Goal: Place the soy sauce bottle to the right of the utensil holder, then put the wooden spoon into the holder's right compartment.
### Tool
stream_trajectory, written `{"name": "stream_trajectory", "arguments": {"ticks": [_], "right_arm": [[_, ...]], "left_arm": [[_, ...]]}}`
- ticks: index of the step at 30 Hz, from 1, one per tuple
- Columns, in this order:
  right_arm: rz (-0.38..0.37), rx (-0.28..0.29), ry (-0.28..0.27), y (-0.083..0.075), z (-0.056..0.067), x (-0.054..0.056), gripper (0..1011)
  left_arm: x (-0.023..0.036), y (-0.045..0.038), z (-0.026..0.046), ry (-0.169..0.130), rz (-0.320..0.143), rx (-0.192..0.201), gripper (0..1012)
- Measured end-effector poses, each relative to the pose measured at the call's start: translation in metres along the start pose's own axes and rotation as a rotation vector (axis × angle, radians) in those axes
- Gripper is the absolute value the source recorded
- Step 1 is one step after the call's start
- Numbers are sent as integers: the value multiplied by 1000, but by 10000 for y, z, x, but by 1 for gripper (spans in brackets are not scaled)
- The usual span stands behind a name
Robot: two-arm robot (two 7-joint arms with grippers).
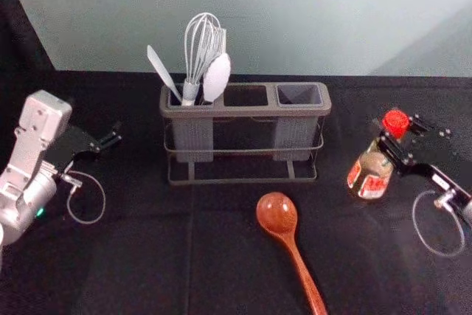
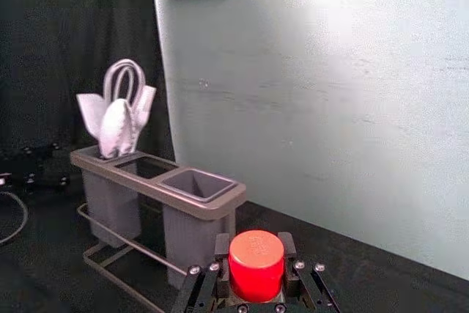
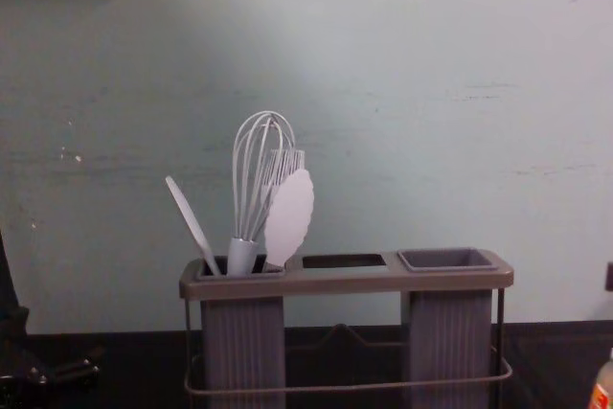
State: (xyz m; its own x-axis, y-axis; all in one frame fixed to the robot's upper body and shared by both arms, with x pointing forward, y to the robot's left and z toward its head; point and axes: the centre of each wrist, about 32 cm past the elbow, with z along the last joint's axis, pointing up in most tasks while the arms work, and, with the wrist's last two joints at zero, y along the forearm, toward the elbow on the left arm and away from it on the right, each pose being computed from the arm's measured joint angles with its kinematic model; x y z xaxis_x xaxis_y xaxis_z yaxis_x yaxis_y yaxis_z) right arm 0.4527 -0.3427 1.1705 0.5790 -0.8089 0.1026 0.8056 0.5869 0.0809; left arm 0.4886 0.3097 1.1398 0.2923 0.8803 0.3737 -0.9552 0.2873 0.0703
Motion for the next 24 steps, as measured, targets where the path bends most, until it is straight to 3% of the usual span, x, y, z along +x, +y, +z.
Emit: {"name": "stream_trajectory", "arguments": {"ticks": [12, 24], "right_arm": [[-10, -6, 36, 320, -131, 128, 392], [-11, -5, 47, 553, -162, 219, 392]], "left_arm": [[0, 0, 0, 0, 0, 0, 1011], [0, 0, 0, 0, 0, 0, 1011]]}}
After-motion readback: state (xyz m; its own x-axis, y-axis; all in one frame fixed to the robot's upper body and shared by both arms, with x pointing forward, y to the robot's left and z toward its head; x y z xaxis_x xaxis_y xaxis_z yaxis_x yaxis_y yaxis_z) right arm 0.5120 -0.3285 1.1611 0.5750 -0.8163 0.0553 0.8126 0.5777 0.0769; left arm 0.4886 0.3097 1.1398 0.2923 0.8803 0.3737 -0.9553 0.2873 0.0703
